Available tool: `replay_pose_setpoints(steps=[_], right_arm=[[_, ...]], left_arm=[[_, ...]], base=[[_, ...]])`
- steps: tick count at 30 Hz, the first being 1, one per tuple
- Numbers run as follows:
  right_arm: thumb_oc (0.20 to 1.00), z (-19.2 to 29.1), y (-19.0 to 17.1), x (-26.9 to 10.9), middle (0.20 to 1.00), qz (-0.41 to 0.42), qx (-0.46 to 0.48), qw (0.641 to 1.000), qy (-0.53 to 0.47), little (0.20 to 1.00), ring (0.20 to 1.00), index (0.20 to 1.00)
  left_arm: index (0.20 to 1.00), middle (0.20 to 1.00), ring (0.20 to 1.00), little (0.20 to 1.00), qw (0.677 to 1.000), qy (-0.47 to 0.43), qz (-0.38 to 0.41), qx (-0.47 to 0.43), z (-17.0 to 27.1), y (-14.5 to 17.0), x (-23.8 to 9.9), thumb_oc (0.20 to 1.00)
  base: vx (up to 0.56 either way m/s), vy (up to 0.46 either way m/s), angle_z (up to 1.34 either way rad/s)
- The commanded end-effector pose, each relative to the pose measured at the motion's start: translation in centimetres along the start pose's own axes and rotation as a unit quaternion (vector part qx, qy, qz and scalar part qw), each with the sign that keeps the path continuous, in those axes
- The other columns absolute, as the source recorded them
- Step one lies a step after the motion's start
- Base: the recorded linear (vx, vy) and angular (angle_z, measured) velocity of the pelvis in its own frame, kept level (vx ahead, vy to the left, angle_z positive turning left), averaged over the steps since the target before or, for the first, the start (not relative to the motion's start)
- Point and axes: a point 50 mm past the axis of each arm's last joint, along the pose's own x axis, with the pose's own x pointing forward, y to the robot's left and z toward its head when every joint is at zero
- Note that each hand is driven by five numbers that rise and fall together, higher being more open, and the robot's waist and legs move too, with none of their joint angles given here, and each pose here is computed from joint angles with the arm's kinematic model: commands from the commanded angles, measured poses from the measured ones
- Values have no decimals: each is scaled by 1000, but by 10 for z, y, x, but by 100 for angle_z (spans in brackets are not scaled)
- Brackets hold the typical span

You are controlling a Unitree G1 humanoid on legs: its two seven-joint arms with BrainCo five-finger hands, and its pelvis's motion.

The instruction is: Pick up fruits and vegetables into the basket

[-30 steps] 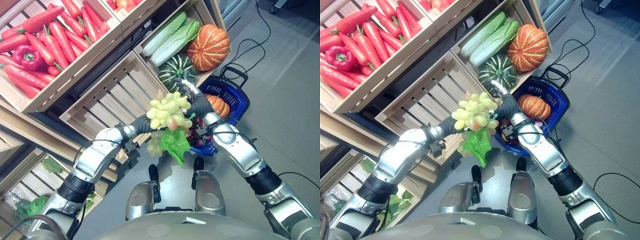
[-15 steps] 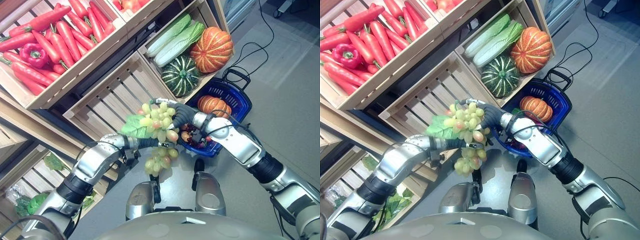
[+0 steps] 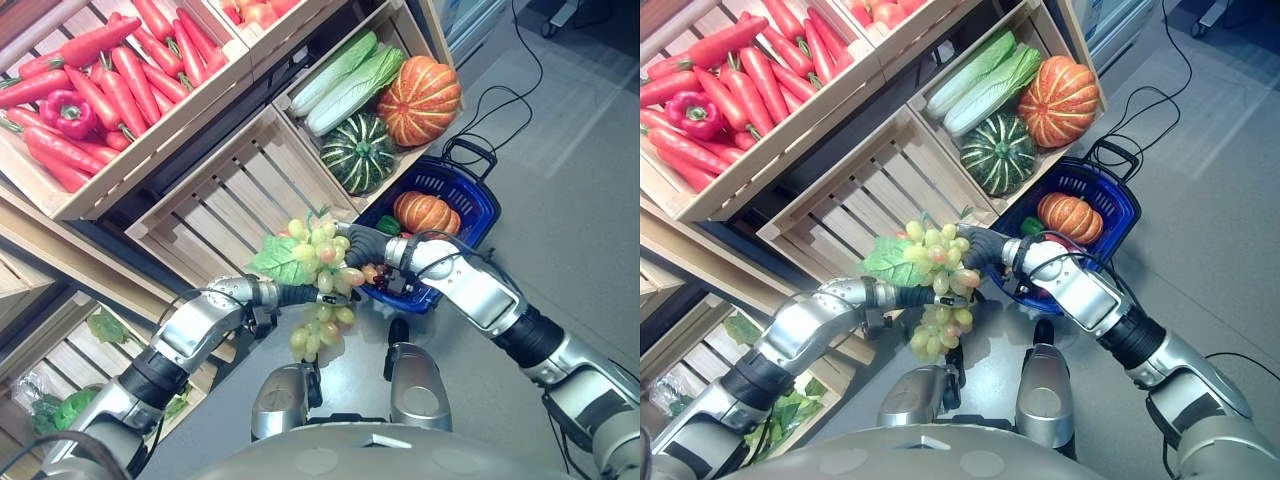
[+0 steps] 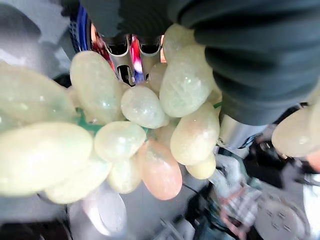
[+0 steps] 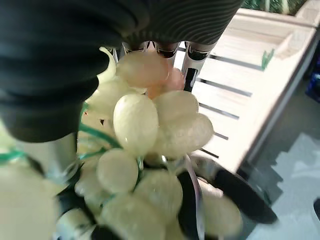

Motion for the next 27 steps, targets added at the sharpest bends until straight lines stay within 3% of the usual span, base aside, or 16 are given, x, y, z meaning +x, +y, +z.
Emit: replay_pose_setpoints(steps=[1, 12, 13, 14, 19, 21, 24, 27], right_arm=[[200, 2, 24, 8, 200, 36, -3, 999, -9, 200, 200, 200], [200, -10, 23, 1, 200, -30, 111, 993, -39, 200, 200, 200], [200, -10, 23, 0, 200, -37, 124, 990, -51, 200, 200, 200], [200, -7, 24, -1, 200, -47, 138, 987, -65, 200, 200, 200], [200, -1, 16, -6, 200, -72, 189, 974, -106, 200, 200, 200], [200, -3, 17, -1, 200, -103, 188, 970, -113, 200, 200, 200], [200, 0, 16, 2, 200, -126, 195, 963, -134, 200, 200, 200], [200, 3, 7, -5, 200, -147, 195, 958, -154, 200, 200, 200]], left_arm=[[200, 200, 200, 200, 986, -124, -22, 111, 54, -10, -6, 200], [200, 200, 200, 200, 993, -100, -22, 52, 42, -10, -5, 200], [416, 416, 416, 416, 995, -93, -19, 39, 39, -10, -4, 416], [1000, 1000, 1000, 1000, 997, -79, -20, 14, 33, -12, -3, 1000], [1000, 1000, 1000, 1000, 997, -28, -64, -40, 17, -21, -1, 1000], [1000, 1000, 1000, 1000, 987, -14, -141, -73, 7, -37, 6, 1000], [1000, 1000, 1000, 1000, 977, -39, -204, -39, 10, -52, 14, 1000], [1000, 1000, 1000, 1000, 976, -16, -213, -52, 3, -53, 10, 1000]], base=[[0, 0, 0], [0, 0, 0], [0, 0, 0], [0, 0, 0], [0, 0, 0], [-16, 23, 0], [-35, 56, 0], [-21, 31, -3]])
